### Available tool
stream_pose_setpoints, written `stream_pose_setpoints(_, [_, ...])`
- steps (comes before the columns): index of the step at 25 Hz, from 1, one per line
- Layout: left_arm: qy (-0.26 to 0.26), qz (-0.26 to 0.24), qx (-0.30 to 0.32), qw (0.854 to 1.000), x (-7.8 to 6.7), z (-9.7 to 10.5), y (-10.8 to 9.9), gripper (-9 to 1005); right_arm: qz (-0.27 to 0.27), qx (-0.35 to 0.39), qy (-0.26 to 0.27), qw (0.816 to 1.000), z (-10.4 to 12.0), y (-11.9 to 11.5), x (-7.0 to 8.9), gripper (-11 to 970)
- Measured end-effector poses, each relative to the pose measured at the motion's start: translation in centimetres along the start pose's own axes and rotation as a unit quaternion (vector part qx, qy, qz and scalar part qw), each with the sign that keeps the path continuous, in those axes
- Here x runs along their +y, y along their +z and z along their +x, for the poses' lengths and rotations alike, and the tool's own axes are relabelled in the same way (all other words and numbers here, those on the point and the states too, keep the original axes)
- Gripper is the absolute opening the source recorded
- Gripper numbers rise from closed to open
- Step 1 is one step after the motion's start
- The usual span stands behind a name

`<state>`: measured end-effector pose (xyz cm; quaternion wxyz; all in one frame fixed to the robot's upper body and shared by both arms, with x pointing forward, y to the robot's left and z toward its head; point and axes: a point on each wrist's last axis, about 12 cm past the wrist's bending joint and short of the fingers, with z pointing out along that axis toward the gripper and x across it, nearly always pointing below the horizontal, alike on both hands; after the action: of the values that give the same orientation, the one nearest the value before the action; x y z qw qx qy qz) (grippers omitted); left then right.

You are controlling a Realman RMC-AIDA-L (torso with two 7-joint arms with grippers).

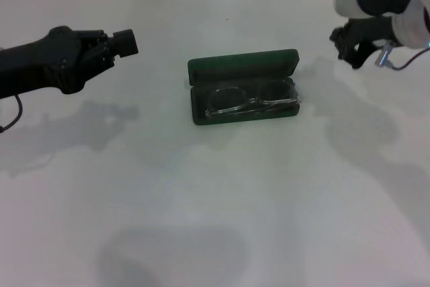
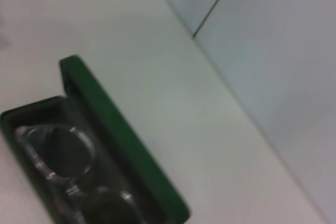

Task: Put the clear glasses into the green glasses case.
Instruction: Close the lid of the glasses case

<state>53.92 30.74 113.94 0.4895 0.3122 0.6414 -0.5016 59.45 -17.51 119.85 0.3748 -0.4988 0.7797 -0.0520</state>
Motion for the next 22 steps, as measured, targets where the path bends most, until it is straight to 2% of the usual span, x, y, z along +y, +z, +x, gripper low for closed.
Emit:
stream_pose_setpoints(9, [-0.009,-0.007,0.012,1.0,-0.4,1.3,-0.6,48,-0.056,0.065,0.009,0.996,-1.2,1.6,0.6,11])
stream_pose_setpoints(16, [-0.014,-0.001,0.021,1.0,-0.5,1.7,-0.1,48,-0.076,0.094,0.009,0.993,-0.8,3.0,1.0,11])
stream_pose_setpoints(22, [-0.013,0.003,0.026,1.0,-0.5,1.7,0.2,48,-0.095,0.089,0.019,0.991,-0.4,4.0,1.4,11])
